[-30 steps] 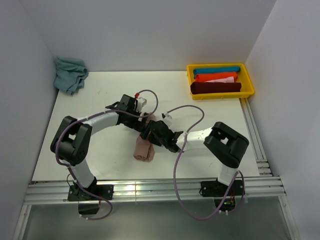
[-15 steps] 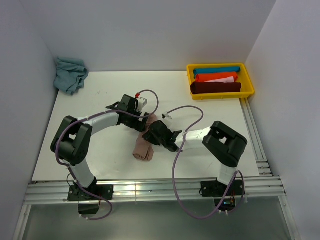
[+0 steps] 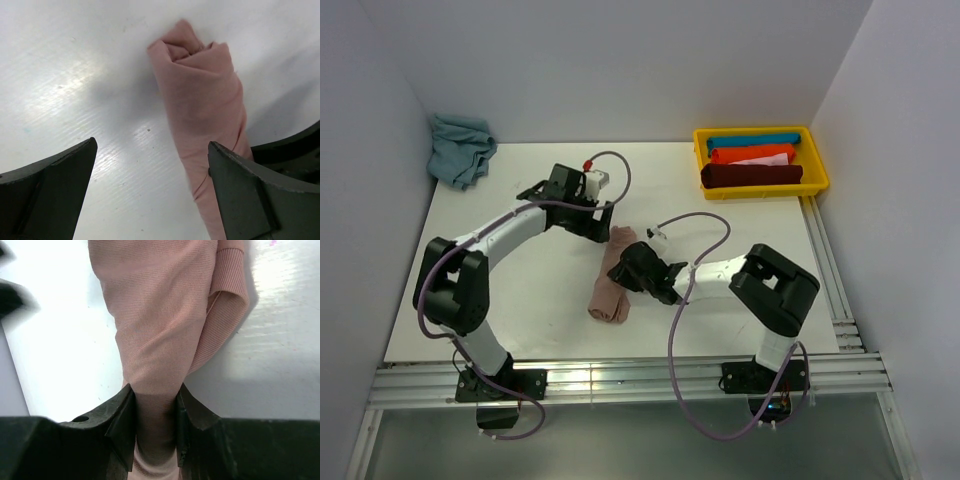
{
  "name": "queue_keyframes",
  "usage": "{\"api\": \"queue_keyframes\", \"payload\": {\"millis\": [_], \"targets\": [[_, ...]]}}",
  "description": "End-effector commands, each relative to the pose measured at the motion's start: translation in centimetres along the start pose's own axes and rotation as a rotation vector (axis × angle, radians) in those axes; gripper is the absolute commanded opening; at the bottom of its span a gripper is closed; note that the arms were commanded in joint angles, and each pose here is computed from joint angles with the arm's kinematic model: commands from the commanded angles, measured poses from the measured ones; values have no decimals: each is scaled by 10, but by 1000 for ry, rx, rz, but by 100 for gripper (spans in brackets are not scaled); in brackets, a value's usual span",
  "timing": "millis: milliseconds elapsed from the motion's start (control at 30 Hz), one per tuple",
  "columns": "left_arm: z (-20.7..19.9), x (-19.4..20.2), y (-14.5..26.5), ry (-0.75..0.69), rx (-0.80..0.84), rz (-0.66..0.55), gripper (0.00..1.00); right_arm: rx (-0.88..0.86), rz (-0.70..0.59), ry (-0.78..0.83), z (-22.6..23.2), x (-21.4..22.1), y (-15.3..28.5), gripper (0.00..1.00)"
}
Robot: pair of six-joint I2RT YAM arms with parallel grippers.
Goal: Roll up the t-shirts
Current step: Place the rolled tshirt into the container
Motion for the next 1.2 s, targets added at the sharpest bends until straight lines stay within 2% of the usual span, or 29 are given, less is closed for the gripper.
{"api": "queue_keyframes", "payload": {"millis": [0,233,333,567,767,1000,1033,1133,1167], "targets": [[-10,-40,45,-9,56,-110,99,53,26,19,-17,0,9,0],[3,-69,97,21,82,-180,99,-36,-8,-38,-6,-26,19,0],[4,-71,112,-27,67,-211,99,-78,-34,-47,5,-45,29,0],[3,-64,130,-34,50,-228,99,-171,-207,-51,51,-121,78,0],[5,-61,133,-23,48,-227,99,-167,-361,-98,56,-194,107,0],[7,-61,130,-17,45,-218,99,-126,-607,-243,13,-303,129,0],[8,-61,130,-17,43,-220,99,-115,-677,-276,-2,-330,138,0],[8,-60,127,-16,48,-213,99,-106,-755,-359,-26,-370,136,0],[9,-60,125,-13,46,-206,99,-61,-786,-403,-53,-388,130,0]]}}
Point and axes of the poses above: each gripper's point midway between its finger pads, its own y axis back along the fingers, its own z axis along the line the jaws close on, x = y × z, the point moved 3 cm from there along y, back along the fingers, and after that the axes turned 9 degrees about y, right-handed, at the moved point
